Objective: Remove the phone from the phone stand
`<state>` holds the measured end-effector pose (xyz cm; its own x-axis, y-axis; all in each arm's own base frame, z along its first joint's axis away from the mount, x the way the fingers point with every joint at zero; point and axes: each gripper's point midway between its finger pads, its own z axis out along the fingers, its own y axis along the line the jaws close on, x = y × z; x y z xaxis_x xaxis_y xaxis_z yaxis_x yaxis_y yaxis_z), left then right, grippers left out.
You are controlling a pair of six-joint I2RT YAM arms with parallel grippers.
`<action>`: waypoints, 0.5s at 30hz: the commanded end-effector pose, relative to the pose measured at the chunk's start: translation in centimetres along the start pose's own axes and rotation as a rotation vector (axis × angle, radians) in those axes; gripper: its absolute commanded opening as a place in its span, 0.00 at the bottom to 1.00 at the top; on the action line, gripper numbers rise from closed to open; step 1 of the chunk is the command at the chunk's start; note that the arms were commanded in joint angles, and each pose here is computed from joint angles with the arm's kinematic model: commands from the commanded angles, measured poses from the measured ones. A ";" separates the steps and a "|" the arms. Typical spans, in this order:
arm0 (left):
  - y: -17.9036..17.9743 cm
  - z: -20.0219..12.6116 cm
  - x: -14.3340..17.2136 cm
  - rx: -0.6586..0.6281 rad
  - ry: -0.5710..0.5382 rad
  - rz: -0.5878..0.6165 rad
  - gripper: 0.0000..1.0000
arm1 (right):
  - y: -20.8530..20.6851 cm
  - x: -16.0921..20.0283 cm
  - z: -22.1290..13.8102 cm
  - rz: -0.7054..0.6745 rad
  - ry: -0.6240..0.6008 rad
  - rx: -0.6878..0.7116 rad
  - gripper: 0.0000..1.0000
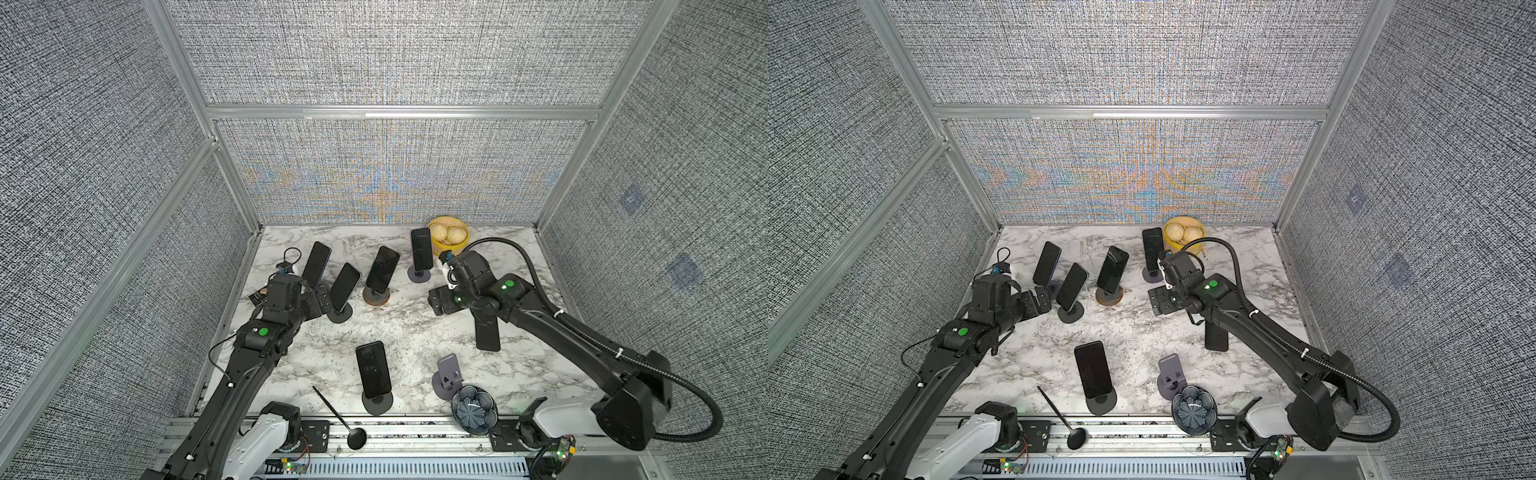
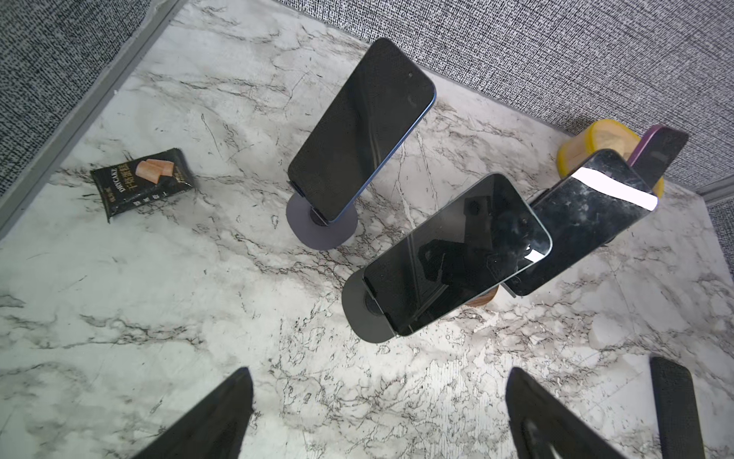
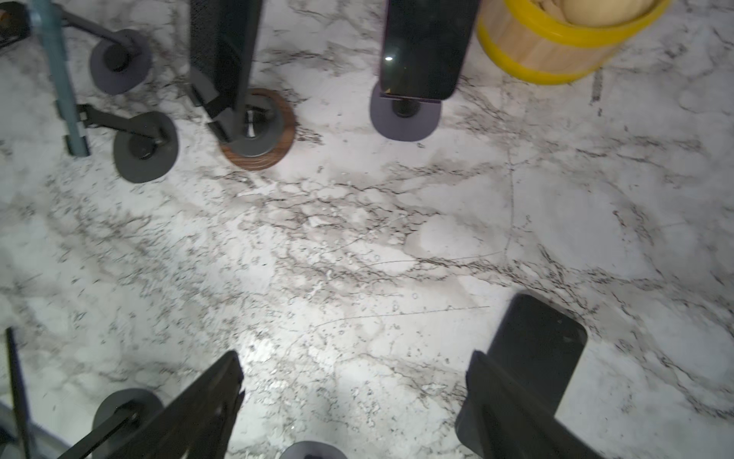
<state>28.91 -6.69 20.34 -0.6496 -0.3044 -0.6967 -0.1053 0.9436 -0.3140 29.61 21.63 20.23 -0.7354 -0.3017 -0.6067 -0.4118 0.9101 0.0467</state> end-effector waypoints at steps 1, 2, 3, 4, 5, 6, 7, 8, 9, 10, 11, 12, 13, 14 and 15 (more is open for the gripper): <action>-0.1 0.4 -0.6 -0.002 -0.018 -0.035 0.99 | 2.8 -0.6 -1.1 -0.044 -0.040 -0.042 0.90; -0.2 0.5 -0.6 -0.002 -0.013 -0.035 0.99 | 3.8 -0.6 -1.2 -0.060 -0.046 -0.063 0.91; -0.2 0.5 -0.6 -0.004 -0.009 -0.033 1.00 | 5.0 -0.6 -1.3 -0.077 -0.054 -0.082 0.91; -0.1 0.6 -0.6 -0.010 -0.005 -0.032 1.00 | 6.1 -0.7 -1.5 -0.091 -0.060 -0.100 0.91; -0.1 0.6 -0.7 -0.014 -0.008 -0.032 0.99 | 7.1 -0.7 -1.6 -0.102 -0.063 -0.117 0.91; 0.0 0.7 -0.8 -0.018 -0.011 -0.036 1.00 | 8.3 -0.6 -1.7 -0.111 -0.064 -0.137 0.91; 0.1 0.7 -0.8 -0.024 -0.016 -0.041 1.00 | 9.6 -0.5 -1.8 -0.119 -0.065 -0.160 0.91; 0.1 0.7 -1.0 -0.026 -0.024 -0.046 0.99 | 10.7 -0.5 -1.9 -0.126 -0.068 -0.182 0.91; 0.2 0.7 -1.1 -0.028 -0.029 -0.049 1.00 | 12.0 -0.4 -2.0 -0.130 -0.070 -0.203 0.91; 0.2 0.8 -1.1 -0.032 -0.033 -0.051 1.00 | 13.2 -0.3 -2.1 -0.130 -0.070 -0.219 0.91; 0.4 0.9 -1.1 -0.038 -0.036 -0.052 0.99 | 14.1 -0.2 -2.2 -0.125 -0.070 -0.229 0.91; 0.5 1.0 -1.1 -0.047 -0.041 -0.058 1.00 | 15.0 -0.2 -2.2 -0.113 -0.079 -0.228 0.90; 0.8 1.0 -1.1 -0.058 -0.048 -0.073 1.00 | 15.8 0.0 -2.3 -0.103 -0.086 -0.230 0.90; 1.0 1.2 -1.0 -0.064 -0.051 -0.087 1.00 | 16.4 0.1 -2.4 -0.085 -0.088 -0.227 0.90; 1.1 1.4 -0.9 -0.068 -0.052 -0.103 1.00 | 16.9 0.3 -2.6 -0.065 -0.088 -0.227 0.90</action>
<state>29.88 -6.09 19.53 -0.6303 -0.3633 -0.6861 -0.1813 0.9282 -0.3248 20.91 35.42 22.11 -0.6234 -0.4202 -0.6594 -0.6460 0.7519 0.1316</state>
